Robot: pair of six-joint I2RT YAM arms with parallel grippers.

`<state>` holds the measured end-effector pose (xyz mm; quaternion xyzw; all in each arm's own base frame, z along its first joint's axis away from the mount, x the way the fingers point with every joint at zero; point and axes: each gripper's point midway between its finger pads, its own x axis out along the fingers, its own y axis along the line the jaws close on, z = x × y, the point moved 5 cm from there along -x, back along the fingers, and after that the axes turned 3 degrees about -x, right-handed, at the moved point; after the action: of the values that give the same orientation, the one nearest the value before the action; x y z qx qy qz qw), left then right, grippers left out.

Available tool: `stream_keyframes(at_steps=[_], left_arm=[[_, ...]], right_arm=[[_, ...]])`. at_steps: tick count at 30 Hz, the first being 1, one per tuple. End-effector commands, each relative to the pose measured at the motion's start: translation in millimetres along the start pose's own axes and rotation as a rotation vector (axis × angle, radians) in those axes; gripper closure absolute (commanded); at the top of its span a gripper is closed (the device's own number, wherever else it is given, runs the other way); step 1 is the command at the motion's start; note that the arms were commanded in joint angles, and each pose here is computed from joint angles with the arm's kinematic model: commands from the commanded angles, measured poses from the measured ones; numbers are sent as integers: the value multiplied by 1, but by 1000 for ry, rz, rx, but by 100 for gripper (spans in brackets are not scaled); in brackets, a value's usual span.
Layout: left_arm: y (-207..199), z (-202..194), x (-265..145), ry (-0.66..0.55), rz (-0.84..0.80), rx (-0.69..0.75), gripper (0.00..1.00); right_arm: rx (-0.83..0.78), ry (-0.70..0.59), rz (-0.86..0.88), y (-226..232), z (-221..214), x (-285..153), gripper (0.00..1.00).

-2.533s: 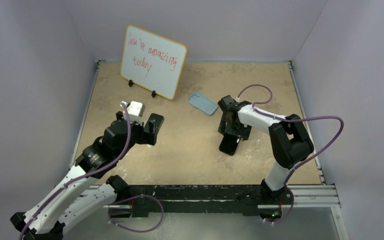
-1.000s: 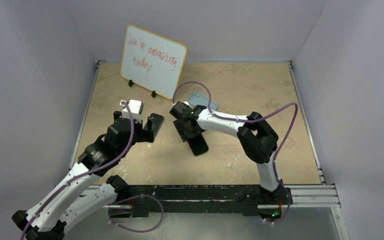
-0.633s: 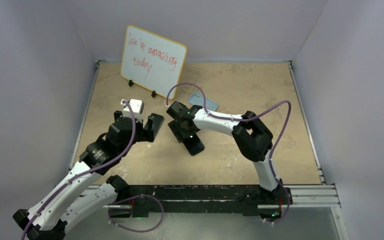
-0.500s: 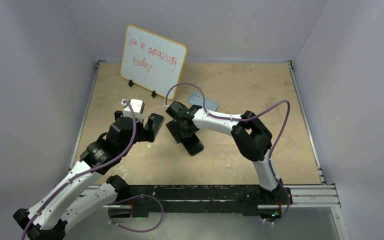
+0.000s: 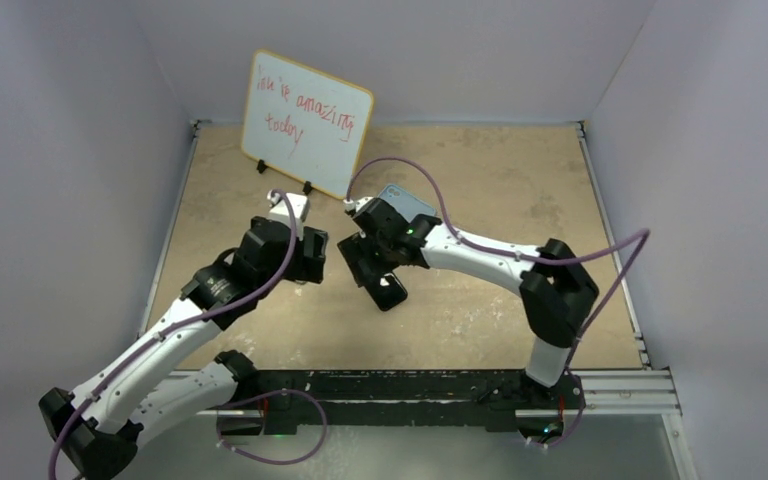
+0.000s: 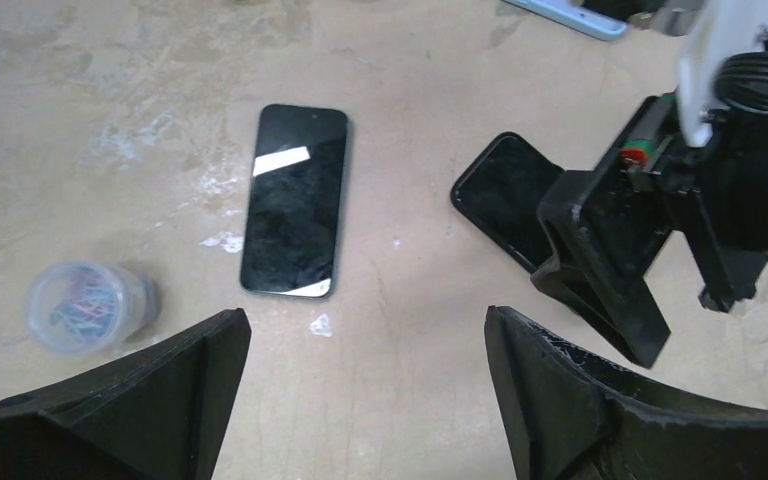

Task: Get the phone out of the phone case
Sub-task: Move the phone to the center of the board.

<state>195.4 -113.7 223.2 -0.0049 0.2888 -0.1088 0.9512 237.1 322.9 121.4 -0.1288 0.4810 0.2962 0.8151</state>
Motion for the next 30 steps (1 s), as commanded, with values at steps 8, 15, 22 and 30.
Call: stream_keyframes(at_steps=[8,15,22,30], left_arm=[[-47,-2,25,77,-213,-196,11],[-72,-21,50,153,-294,-237,14],[-94,-41,70,199,-333,-237,16],[-98,-69,88,208,-341,-322,19]], right_arm=[[304,-209,221,-22,-19,-41,6],[417,-260,294,-30,-45,-41,8],[513,-253,292,-41,-63,-24,14],[552,-234,355,-43,-75,-4,22]])
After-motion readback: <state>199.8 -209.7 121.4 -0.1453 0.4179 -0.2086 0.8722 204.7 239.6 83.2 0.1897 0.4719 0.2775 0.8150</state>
